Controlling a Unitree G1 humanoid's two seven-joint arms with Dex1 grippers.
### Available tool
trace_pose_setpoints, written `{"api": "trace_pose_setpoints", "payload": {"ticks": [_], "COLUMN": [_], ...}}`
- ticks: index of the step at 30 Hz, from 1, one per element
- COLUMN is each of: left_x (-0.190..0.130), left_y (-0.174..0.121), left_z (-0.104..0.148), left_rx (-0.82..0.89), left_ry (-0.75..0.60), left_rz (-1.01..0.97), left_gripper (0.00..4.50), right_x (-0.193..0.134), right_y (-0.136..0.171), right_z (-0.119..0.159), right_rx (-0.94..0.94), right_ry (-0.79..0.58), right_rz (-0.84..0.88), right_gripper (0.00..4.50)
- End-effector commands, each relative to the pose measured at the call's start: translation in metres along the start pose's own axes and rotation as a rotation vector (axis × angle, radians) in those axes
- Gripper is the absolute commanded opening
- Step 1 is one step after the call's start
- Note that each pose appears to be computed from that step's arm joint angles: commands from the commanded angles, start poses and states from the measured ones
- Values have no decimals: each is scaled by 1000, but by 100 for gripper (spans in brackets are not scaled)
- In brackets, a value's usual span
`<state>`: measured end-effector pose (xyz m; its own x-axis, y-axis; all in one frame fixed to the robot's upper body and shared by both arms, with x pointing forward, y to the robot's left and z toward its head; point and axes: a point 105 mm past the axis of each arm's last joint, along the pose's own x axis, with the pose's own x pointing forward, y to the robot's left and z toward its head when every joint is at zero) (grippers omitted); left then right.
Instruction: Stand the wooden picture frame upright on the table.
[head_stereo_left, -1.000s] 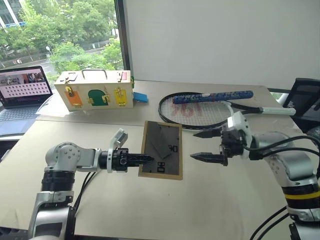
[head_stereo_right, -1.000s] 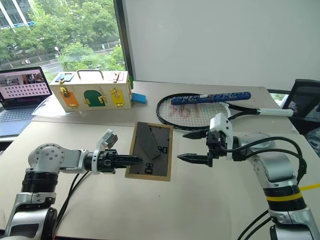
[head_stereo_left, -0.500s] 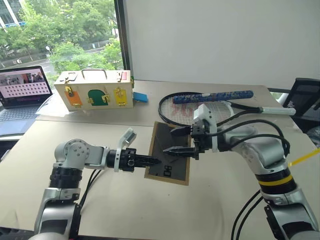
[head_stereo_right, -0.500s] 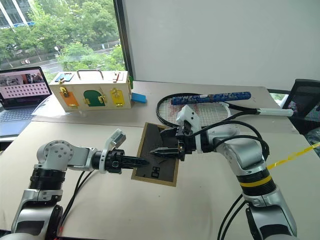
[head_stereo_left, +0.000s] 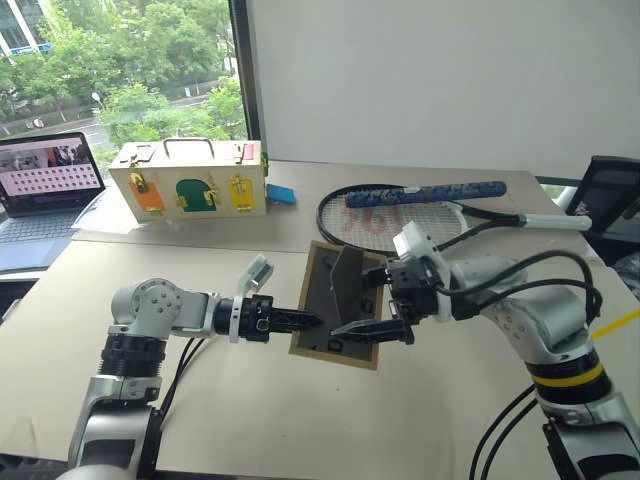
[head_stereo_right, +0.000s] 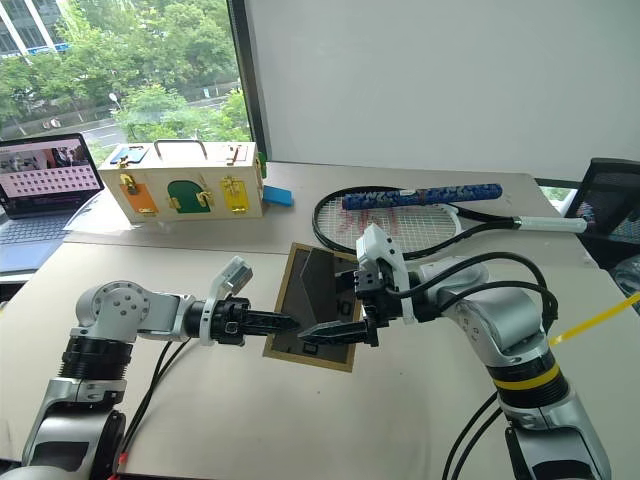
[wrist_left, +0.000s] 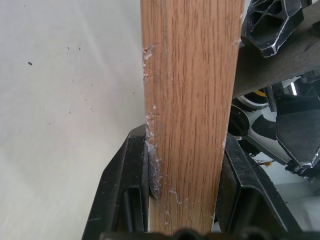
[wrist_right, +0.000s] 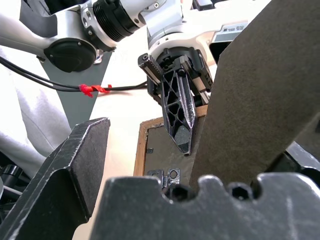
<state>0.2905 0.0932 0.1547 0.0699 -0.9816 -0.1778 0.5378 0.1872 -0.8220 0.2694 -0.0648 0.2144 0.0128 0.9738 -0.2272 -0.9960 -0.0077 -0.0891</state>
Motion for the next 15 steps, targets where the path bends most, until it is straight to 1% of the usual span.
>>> {"api": "trace_pose_setpoints", "payload": {"ticks": [1, 3, 4, 5, 7, 9, 11, 13, 15], "left_x": [-4, -7, -11, -13, -16, -17, -18, -18, -17], "left_y": [-13, -16, -17, -18, -15, -15, -16, -16, -16], "left_z": [13, 13, 14, 15, 14, 14, 14, 15, 17], "left_rx": [38, 36, 22, 12, 0, -15, -26, -32, -37], "left_ry": [-35, -32, -42, -49, -55, -56, -59, -59, -55], "left_rz": [-44, -57, -69, -78, -75, -88, -102, -106, -112], "left_gripper": [115, 115, 115, 115, 115, 115, 115, 115, 115], "right_x": [-13, -42, -60, -72, -91, -100, -100, -100, -94], "right_y": [-9, -23, -28, -30, -30, -34, -38, -49, -61], "right_z": [-3, 3, 10, 15, 13, 6, 5, 6, -3], "right_rx": [-105, -110, -128, -142, -179, -240, -311, -436, -741], "right_ry": [27, 46, 51, 52, 123, 189, 199, 212, 359], "right_rz": [-85, -191, -250, -284, -328, -369, -398, -471, -520], "right_gripper": [447, 447, 447, 447, 447, 447, 447, 447, 447]}}
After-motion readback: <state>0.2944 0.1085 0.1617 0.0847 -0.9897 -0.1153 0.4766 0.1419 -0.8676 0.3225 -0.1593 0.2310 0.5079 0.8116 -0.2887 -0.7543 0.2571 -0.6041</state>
